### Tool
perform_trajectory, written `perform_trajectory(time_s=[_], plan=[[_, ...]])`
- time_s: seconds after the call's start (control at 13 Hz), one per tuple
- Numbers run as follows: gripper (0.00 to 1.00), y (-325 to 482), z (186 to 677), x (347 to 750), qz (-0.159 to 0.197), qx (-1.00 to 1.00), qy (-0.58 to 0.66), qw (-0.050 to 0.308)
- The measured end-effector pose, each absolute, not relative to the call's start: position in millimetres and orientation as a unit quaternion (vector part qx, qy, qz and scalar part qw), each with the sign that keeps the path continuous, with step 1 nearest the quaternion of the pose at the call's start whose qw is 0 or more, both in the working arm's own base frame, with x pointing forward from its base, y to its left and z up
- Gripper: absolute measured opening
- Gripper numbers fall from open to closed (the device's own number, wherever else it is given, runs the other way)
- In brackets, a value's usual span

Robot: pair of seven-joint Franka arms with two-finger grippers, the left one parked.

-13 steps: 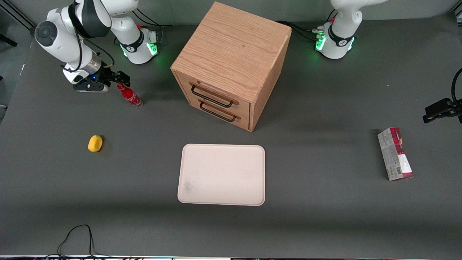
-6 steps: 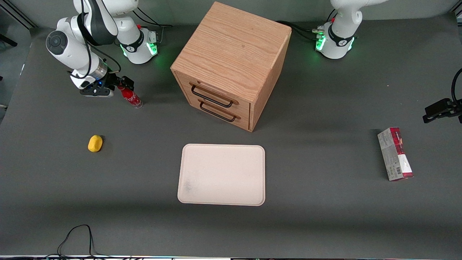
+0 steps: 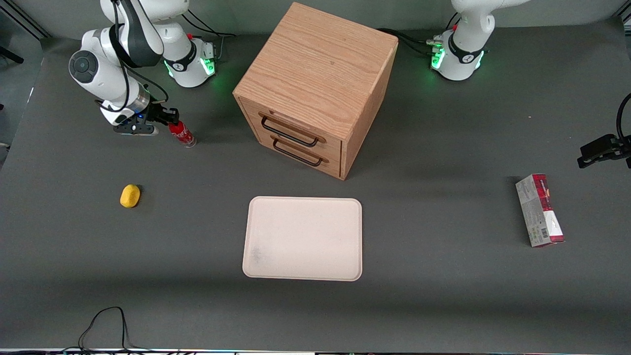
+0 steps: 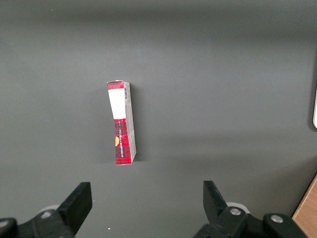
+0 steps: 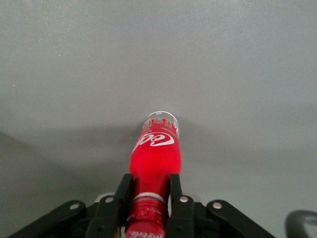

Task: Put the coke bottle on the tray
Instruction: 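Close the right gripper around the bottle's body, then lift the bottle with the right gripper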

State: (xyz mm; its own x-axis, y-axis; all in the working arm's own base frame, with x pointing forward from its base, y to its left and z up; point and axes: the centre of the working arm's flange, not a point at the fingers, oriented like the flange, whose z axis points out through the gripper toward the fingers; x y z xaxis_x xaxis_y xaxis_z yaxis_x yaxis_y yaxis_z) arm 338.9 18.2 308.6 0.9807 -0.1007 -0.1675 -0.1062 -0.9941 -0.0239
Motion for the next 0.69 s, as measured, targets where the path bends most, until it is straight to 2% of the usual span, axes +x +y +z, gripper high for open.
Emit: perform_trajectory(time_s=[0.23, 0.38, 0.69], plan=[[0.34, 18, 309, 342, 0.09, -0.994, 0.052, 0.015], [0.34, 18, 318, 349, 0.108, -0.993, 0.052, 0.011], [0.34, 22, 404, 403, 0.103, -0.994, 0.047, 0.006]])
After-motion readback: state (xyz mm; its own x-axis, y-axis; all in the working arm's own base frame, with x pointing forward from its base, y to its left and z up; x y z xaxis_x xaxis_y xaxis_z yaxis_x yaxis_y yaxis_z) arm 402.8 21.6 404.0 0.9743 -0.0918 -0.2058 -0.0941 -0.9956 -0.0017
